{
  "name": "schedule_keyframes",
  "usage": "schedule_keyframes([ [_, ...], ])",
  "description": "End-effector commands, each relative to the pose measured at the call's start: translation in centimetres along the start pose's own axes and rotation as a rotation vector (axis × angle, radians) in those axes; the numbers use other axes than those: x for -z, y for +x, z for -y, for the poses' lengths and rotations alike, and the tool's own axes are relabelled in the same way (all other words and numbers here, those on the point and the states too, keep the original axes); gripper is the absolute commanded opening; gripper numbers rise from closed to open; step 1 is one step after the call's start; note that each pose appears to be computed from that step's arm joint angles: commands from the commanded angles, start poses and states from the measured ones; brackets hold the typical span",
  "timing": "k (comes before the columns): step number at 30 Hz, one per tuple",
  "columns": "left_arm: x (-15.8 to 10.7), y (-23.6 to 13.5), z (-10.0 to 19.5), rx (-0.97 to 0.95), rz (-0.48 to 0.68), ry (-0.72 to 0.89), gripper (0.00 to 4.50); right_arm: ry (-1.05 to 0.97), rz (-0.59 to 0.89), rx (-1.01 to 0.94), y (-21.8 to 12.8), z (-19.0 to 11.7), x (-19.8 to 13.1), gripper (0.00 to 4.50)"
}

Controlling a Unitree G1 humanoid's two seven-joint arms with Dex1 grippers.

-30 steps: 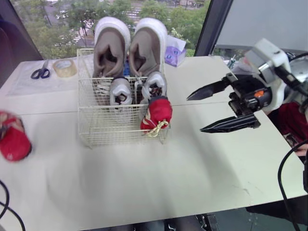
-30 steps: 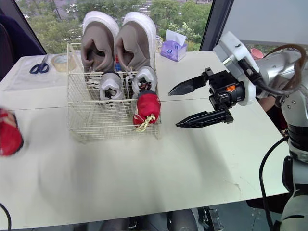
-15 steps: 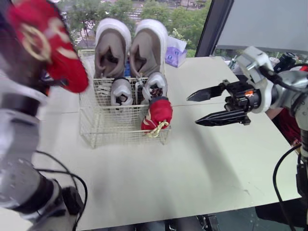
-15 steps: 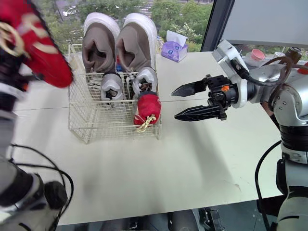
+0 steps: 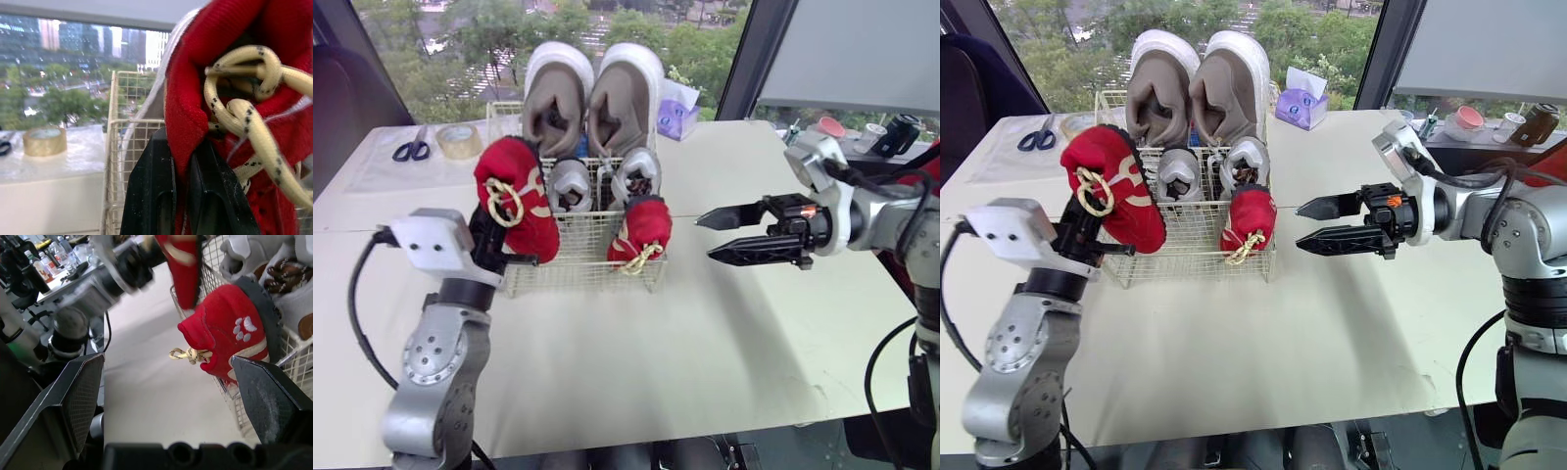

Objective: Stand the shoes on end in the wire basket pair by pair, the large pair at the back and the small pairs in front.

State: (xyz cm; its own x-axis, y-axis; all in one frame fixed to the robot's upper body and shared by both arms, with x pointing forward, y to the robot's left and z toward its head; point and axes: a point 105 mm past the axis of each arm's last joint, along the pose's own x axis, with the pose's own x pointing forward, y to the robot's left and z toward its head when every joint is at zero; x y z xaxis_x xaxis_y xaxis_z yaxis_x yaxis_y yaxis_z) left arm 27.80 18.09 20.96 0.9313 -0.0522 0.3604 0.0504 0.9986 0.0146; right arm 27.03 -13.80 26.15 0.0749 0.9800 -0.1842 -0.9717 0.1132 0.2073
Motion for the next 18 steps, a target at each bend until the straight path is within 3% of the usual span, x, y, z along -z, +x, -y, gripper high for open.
schedule_keyframes([
  [1,1.0,-0.2,0.1,0.012,0.016,0.055,0.04,-0.052,0.022,0.005,-0.2,-1.2,-0.8,4.50],
  [8,1.9,-0.8,-0.1,0.027,-0.018,0.002,0.04,-0.041,0.028,0.033,-0.2,-1.9,-0.3,4.50],
  [11,1.6,-1.1,-0.2,0.046,-0.024,-0.097,1.20,-0.037,0.034,0.037,-0.1,-1.9,-0.3,4.50],
  [13,1.4,-1.4,-0.2,0.078,-0.050,-0.171,2.20,-0.029,0.035,0.041,0.0,-1.8,0.0,4.50],
  [17,2.2,-3.7,0.3,0.211,-0.234,-0.304,4.30,-0.014,0.028,0.046,0.1,-1.8,0.6,4.50],
  [18,2.2,-4.8,-0.1,0.239,-0.285,-0.319,4.44,-0.008,0.022,0.047,0.1,-1.8,0.8,4.50],
])
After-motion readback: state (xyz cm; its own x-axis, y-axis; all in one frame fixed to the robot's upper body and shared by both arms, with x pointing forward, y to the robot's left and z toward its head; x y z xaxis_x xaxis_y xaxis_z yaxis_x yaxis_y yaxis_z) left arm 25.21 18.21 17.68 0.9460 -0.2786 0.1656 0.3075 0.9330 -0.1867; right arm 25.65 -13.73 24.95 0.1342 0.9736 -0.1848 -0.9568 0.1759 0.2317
